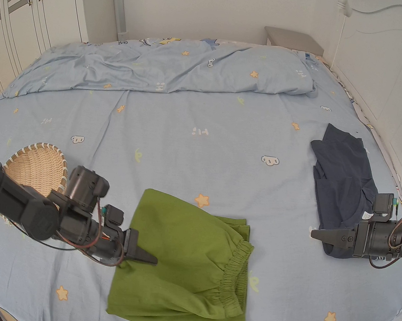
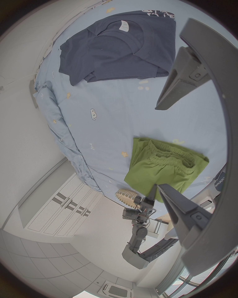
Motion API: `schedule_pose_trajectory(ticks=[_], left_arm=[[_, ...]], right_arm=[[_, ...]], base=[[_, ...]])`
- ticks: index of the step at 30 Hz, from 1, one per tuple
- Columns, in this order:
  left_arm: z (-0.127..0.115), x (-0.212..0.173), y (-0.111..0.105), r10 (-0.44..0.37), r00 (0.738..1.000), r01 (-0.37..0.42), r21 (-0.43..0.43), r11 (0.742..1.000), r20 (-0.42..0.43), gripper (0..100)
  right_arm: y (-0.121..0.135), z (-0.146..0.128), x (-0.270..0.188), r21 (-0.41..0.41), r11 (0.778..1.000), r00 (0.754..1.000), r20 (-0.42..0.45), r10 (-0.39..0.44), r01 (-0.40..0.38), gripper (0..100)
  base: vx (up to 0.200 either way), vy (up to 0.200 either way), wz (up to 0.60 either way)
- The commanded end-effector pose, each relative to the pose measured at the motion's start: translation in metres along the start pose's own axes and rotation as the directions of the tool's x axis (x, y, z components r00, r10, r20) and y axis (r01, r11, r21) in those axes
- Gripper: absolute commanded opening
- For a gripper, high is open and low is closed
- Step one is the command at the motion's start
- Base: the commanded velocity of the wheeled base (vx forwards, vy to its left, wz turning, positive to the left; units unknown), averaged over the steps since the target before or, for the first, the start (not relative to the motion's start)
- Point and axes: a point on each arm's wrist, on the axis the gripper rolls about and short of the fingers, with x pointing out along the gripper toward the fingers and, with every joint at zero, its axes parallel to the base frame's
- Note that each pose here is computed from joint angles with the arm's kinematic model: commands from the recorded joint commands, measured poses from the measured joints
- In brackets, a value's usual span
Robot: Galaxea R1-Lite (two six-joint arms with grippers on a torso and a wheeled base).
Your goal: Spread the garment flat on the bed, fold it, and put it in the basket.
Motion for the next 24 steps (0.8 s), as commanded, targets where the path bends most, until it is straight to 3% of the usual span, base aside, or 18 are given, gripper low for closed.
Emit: schedule_pose_trajectory(ticks=[1, 15, 24], left_arm=[[0.042, -0.111, -0.026, -0.038, 0.984, 0.016, 0.121, 0.993, 0.176, 0], [0.046, -0.125, -0.032, -0.027, 0.977, -0.006, 0.159, 0.987, 0.21, 0], [0.045, -0.127, -0.036, -0.019, 0.979, -0.014, 0.16, 0.987, 0.203, 0]], right_arm=[[-0.001, 0.0, 0.002, 0.003, 1.0, 1.0, -0.008, 0.0, 0.0, 100], [-0.003, -0.004, 0.011, 0.008, 1.0, 0.999, -0.042, -0.006, 0.006, 100], [-0.002, -0.004, 0.011, 0.006, 1.0, 0.999, -0.044, -0.003, 0.003, 100]], base=[[0.0, 0.0, 0.0], [0.0, 0.0, 0.0], [0.0, 0.2, 0.0]])
